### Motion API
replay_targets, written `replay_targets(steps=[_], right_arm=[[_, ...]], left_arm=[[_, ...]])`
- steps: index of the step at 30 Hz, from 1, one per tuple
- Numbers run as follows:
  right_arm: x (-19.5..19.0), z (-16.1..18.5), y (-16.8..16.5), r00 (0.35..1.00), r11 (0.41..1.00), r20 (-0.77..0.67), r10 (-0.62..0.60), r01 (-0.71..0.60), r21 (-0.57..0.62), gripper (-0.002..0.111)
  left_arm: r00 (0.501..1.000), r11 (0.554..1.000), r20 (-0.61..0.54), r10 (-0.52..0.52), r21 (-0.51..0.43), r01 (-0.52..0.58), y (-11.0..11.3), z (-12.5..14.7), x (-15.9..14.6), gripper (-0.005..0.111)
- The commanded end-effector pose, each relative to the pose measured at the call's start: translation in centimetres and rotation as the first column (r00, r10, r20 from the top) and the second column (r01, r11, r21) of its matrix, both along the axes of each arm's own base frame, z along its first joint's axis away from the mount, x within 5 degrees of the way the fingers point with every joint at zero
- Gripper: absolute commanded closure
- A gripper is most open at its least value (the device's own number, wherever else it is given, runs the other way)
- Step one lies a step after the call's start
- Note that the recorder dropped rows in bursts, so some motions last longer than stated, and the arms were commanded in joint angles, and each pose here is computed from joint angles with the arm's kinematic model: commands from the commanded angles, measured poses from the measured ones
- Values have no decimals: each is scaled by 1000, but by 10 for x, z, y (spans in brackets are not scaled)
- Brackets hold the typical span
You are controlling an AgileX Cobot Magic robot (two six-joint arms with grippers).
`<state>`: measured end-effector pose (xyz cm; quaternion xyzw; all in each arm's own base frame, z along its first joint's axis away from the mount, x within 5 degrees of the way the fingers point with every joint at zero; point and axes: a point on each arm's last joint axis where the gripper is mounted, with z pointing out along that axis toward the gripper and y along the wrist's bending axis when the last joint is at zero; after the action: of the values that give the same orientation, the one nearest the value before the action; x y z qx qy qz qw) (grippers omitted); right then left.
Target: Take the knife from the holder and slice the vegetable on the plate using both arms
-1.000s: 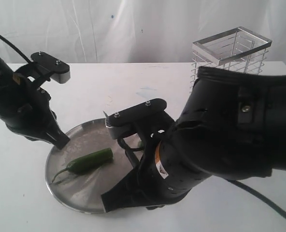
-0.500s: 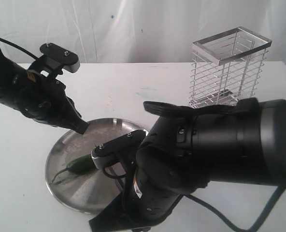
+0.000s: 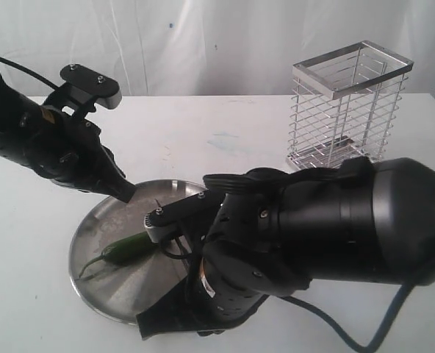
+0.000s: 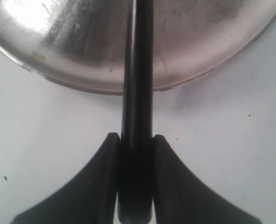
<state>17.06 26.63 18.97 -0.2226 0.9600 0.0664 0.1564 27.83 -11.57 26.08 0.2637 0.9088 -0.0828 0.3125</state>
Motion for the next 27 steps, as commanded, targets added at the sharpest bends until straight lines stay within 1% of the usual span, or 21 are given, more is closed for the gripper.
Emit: replay_targets(steps=[1, 3, 10, 17, 27], right_arm=[[1, -2, 4, 1000, 999, -1, -27, 27, 37, 108], [1, -2, 4, 999, 998, -4, -41, 42, 44, 108], [-8, -5, 10, 1000, 999, -7, -23, 23, 38, 108], [-5, -20, 13, 1000, 1000, -12, -27, 27, 5, 108], [-2, -21, 14, 999, 999, 24, -41, 41, 13, 108]], left_arm=[[1000, 1000, -11, 3, -10, -3, 0, -1, -1, 107], [1000, 1000, -11, 3, -10, -3, 0, -1, -1, 107], [1000, 1000, -7, 4, -11, -4, 0, -1, -1, 107], [1000, 1000, -9, 3, -10, -3, 0, -1, -1, 107], [1000, 1000, -3, 5, -12, -5, 0, -1, -1, 107]])
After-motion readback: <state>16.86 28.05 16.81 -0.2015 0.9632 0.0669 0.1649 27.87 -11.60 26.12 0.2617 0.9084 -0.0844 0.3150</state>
